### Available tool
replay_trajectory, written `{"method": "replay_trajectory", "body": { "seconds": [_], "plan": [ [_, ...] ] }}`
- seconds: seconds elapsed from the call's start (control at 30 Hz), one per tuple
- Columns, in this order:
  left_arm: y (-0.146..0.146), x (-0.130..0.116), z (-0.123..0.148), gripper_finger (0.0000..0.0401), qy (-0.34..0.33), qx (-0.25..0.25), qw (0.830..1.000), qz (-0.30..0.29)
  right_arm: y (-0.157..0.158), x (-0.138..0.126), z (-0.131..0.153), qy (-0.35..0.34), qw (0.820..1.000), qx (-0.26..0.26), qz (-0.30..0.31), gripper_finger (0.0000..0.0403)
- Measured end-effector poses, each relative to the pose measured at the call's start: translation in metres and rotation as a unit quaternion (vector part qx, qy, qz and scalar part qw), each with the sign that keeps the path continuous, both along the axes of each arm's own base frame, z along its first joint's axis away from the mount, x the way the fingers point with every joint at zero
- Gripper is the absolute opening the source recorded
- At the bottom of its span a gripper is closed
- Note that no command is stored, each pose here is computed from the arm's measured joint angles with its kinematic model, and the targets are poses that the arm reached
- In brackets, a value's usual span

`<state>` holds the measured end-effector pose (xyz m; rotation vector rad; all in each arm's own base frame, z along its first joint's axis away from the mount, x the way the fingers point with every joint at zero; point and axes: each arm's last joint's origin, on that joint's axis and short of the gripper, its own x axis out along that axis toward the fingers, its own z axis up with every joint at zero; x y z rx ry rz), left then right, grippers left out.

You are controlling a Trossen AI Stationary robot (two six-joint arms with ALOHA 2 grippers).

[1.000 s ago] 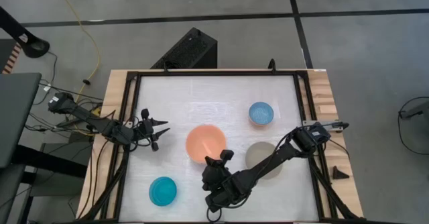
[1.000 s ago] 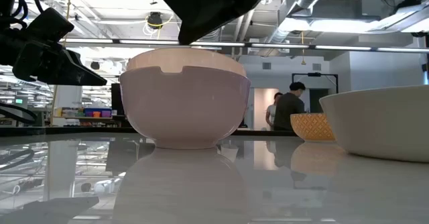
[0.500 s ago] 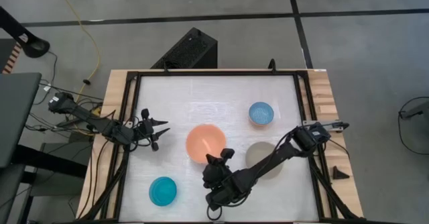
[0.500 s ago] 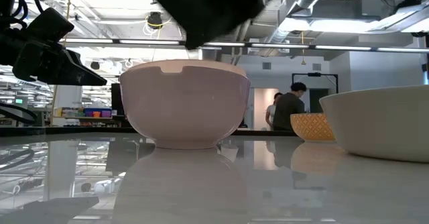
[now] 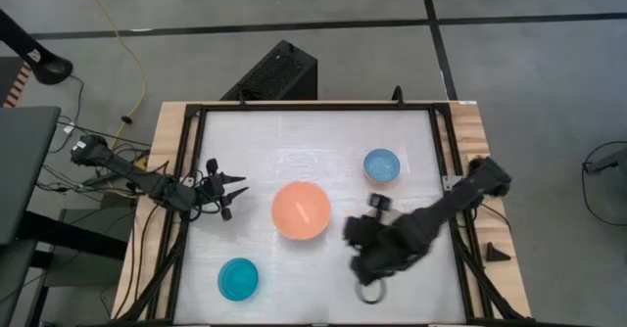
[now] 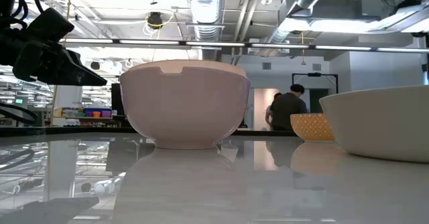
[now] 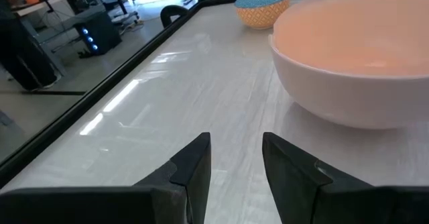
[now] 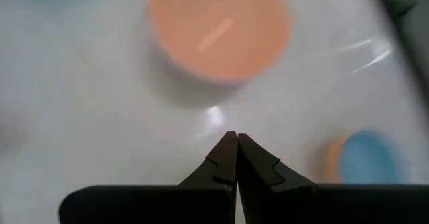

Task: Nest bowls inside each other
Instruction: Stack the white bowl on the pink bowl

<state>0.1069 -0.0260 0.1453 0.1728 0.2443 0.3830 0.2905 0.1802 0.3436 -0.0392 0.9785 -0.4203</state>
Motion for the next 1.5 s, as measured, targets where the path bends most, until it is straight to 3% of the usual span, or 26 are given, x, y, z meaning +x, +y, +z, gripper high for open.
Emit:
{"method": "replay_trajectory", "body": {
  "seconds": [0.13,0.23,0.43,0.7,0.93,1.13,1.5],
  "plan": [
    [0.0,0.0,0.0,0.0125,0.0,0.0,1.0,0.0,0.012,-0.038,-0.005,-0.05,0.996,0.073,-0.029,0.0033],
    [0.0,0.0,0.0,0.0125,0.0,0.0,1.0,0.0,0.027,-0.055,-0.028,-0.075,0.99,0.113,-0.034,0.004],
    [0.0,0.0,0.0,0.0125,0.0,0.0,1.0,0.0,0.04,-0.07,-0.073,-0.076,0.986,0.133,-0.073,0.0072],
    [0.0,0.0,0.0,0.0125,0.0,0.0,1.0,0.0,0.046,-0.057,-0.103,-0.053,0.984,0.131,-0.107,0.0173],
    [0.0,0.0,0.0,0.0125,-0.001,0.0,1.0,0.0,0.035,-0.036,-0.125,-0.012,0.989,0.096,-0.115,0.0262],
    [0.0,0.0,0.0,0.0125,-0.001,-0.001,1.0,-0.001,0.024,-0.024,-0.135,0.024,0.988,0.094,-0.124,0.027],
    [0.0,0.0,0.0,0.0125,0.0,0.0,1.0,0.0,0.003,-0.006,-0.135,-0.003,0.965,0.139,-0.222,0.027]
  ]
}}
